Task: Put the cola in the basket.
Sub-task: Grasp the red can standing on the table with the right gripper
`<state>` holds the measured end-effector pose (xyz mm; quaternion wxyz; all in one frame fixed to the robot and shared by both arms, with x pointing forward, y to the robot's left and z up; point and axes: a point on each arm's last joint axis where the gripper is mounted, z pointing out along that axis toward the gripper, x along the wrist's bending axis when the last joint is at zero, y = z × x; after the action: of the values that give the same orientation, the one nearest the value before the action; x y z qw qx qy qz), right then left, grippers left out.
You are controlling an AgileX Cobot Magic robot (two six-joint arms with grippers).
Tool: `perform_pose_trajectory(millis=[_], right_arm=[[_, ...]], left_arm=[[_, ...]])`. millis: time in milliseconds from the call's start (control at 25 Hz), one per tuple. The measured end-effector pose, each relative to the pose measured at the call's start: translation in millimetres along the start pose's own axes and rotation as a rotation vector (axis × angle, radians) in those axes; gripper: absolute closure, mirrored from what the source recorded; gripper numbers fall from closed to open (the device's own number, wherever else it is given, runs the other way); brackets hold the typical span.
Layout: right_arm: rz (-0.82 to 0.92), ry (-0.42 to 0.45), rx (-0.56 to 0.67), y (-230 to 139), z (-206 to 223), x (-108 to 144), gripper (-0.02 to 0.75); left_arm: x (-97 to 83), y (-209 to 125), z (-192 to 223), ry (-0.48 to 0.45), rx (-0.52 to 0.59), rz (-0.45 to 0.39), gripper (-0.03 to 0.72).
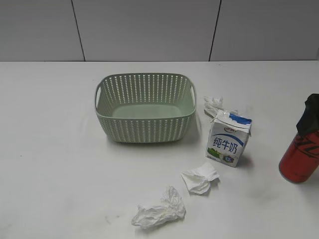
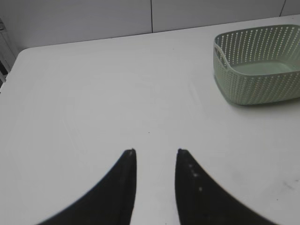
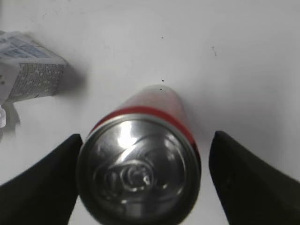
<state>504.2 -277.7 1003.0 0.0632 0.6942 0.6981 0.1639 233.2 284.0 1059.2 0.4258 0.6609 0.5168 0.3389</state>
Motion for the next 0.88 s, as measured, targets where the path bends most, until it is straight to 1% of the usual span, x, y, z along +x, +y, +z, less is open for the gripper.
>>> perform_pose_trajectory(millis=[240,320,400,440,480,680,840,880], right_arm=[[0.009,-0.004,0.074,7,24,-3,0.127],[0.011,-0.004,0.092,6,29,-3,0.143],[0.011,-0.004,0.096,6,29,-4,0.181],[0.005,-0.009,0.095,7,29,-4,0.207],[0.007,-0.007,0.095,7,28,-4,0.218],[0.001,-0.003,0.137,8,25,-3,0.218],[-0.035,-0.010,0.136,24,7,0,0.218],[-0.044,-0.013,0.120,31,0,1,0.218]], left_arm=[[0.0,0,0,0.000,0.000,0.000,0.459],[0.0,0,0,0.000,0.000,0.000,0.459],[0.0,0,0,0.000,0.000,0.000,0.459],[0.0,0,0,0.000,0.000,0.000,0.459],[0.0,0,0,0.000,0.000,0.000,0.459],[0.0,0,0,0.000,0.000,0.000,0.460],[0.0,0,0,0.000,0.000,0.000,0.460],[0.0,0,0,0.000,0.000,0.000,0.460]])
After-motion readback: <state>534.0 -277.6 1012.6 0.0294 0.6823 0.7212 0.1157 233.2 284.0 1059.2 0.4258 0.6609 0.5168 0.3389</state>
